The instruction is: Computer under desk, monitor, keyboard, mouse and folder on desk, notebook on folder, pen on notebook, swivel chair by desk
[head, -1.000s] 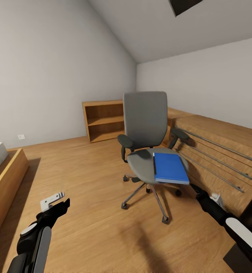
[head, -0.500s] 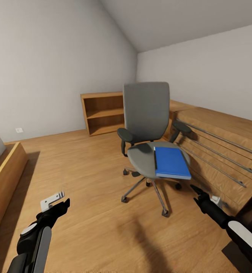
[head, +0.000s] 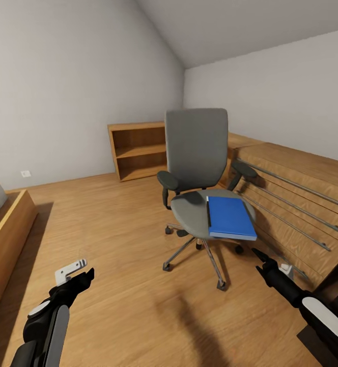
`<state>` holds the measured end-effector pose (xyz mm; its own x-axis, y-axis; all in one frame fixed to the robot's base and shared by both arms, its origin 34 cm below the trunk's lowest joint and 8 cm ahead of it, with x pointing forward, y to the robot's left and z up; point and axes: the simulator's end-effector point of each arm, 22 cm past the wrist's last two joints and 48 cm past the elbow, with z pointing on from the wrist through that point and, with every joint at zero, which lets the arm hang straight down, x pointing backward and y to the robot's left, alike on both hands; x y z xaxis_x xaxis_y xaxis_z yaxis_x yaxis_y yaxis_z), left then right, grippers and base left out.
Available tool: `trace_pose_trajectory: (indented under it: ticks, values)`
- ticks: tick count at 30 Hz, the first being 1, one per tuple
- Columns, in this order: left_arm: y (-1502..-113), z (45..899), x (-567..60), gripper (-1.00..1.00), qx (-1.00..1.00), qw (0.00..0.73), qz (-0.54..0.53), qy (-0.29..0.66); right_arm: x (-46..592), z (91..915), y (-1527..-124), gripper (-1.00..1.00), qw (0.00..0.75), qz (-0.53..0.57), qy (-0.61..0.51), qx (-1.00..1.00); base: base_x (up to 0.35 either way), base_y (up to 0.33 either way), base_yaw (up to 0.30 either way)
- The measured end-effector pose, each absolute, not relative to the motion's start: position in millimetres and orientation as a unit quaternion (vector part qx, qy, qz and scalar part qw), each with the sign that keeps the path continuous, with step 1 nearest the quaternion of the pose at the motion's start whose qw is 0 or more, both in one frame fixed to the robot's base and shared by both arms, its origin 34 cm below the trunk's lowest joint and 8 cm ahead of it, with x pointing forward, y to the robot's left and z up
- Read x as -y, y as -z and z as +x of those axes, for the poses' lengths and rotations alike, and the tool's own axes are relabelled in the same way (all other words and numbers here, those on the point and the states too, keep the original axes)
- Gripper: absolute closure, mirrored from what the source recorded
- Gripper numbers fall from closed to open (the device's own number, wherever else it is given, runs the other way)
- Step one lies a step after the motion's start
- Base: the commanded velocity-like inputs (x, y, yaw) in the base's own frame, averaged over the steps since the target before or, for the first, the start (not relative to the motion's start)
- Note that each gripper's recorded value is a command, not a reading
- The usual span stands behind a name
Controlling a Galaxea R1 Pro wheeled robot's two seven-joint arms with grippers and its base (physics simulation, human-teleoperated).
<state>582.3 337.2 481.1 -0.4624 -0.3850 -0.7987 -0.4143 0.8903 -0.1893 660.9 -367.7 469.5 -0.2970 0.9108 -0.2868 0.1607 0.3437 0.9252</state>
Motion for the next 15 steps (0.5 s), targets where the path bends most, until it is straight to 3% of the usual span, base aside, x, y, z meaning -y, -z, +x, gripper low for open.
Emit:
trace_pose_trajectory:
  ticks: [15]
  values:
    - [-507,583,-337,-1.00,-0.844,0.483,-0.234,-0.010,359,664,-527,-1.00,0.488,0.350,-0.472,-0.645,0.000,0.000,0.000]
